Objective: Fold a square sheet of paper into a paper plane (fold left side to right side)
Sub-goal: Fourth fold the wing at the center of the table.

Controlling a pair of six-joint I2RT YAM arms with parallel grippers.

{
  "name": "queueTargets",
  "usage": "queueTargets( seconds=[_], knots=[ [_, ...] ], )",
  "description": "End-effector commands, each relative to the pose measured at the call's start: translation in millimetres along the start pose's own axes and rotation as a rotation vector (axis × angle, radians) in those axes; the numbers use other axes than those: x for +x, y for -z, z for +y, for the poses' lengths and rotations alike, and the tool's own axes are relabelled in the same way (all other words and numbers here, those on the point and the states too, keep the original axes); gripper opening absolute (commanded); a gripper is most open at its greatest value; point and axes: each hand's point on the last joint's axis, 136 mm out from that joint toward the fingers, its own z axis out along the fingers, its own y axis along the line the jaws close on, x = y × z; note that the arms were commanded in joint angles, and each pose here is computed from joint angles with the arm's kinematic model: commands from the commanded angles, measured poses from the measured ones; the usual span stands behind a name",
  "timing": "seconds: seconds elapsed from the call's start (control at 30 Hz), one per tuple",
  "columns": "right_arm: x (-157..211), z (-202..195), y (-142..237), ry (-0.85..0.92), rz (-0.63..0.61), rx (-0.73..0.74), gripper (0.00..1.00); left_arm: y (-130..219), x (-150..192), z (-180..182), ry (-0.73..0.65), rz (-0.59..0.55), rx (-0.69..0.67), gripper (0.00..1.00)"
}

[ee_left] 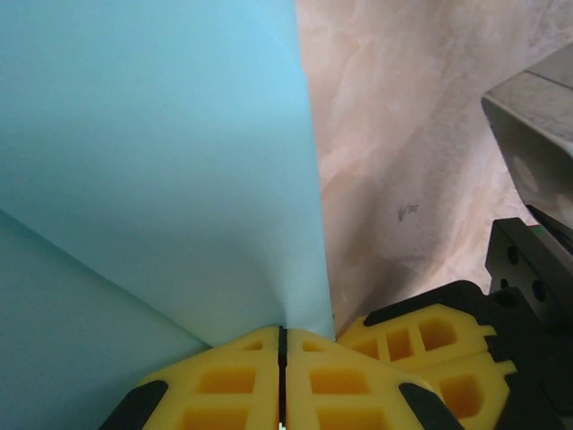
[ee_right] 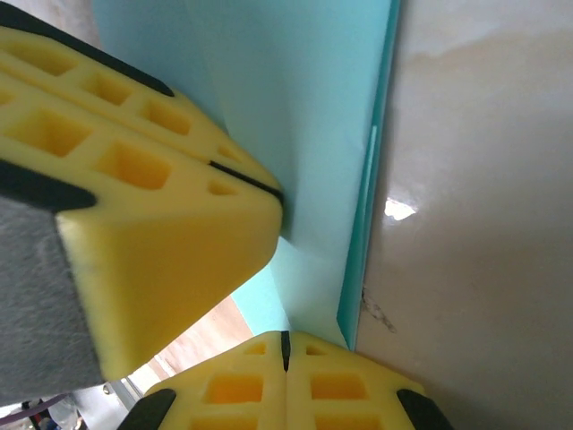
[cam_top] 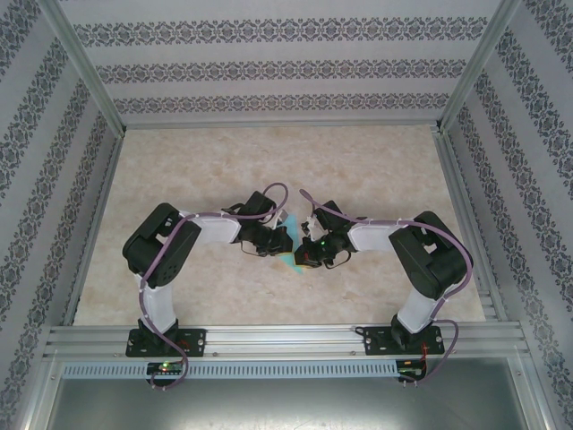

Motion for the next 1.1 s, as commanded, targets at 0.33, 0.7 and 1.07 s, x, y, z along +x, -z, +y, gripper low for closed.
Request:
queueTargets(
  seconds=[0.33, 0.7, 1.07],
  knots=[
    [38, -55, -6, -0.098, 0.108, 0.212, 0.0, -4, -20, 38, -0.029, -0.05, -0.145, 0.08],
    [40, -54, -5, -0.099, 0.108, 0.207, 0.0, 22, -83, 39, -0.079, -0.107, -0.074, 0.08],
    [30, -39, -3, -0.063, 0.078, 0.157, 0.0, 51, -119, 31, -0.103, -0.17, -0.031, 0.12]
  ],
)
